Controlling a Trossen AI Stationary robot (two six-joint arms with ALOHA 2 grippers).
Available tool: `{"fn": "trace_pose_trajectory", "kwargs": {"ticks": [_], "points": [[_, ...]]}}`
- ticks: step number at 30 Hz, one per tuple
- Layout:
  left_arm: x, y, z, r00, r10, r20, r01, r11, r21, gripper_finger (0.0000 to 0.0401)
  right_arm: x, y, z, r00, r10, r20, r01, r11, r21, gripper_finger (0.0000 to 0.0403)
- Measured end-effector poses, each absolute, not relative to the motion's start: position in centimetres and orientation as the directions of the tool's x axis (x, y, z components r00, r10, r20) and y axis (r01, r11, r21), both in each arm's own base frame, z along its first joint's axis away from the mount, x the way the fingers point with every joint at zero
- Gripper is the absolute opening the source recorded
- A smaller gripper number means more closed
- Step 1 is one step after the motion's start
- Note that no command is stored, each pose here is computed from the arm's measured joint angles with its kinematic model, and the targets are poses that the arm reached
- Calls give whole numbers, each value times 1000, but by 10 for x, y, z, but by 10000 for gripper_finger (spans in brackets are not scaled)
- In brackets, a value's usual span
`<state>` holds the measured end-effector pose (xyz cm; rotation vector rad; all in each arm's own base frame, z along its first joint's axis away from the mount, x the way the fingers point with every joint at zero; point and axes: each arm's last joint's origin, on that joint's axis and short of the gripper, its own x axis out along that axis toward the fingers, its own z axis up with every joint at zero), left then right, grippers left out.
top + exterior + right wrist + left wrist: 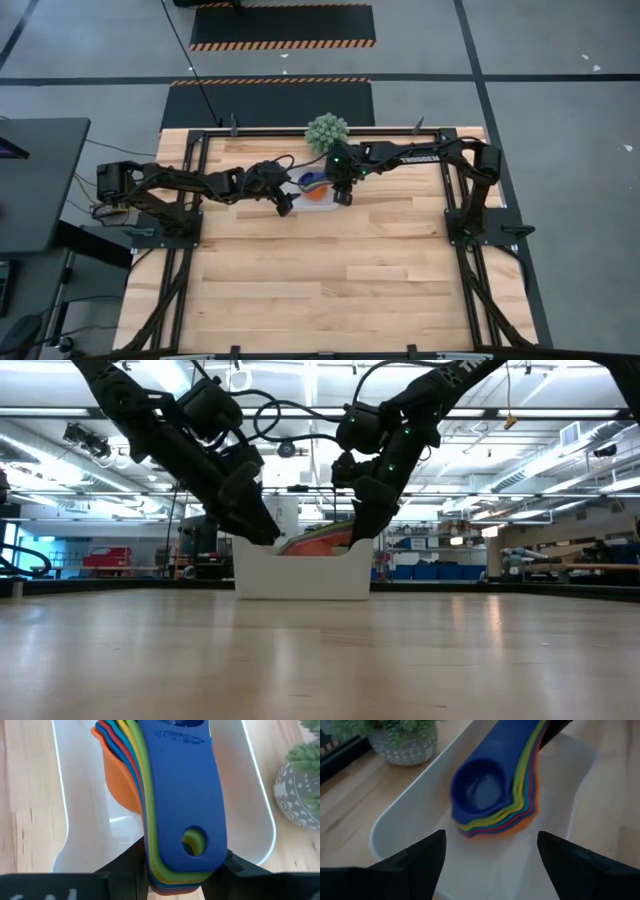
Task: Nest measuring cups in basket
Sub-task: Put the stacked measuring cups into the bin
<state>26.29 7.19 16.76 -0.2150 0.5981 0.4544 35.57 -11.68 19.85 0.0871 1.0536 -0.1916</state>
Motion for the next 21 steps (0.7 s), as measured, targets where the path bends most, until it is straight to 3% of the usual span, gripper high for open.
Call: {"fn": "trace_pose_trajectory", "kwargs": {"ticks": [13, 21], "points": [[264, 70, 174, 773, 308, -554, -451, 882, -138, 317, 350, -113, 205, 419, -25, -908, 196, 978, 63, 149], [265, 68, 174, 783, 295, -548, -439, 886, -150, 317, 353, -112, 206, 450, 2, -893, 187, 978, 96, 213]]}}
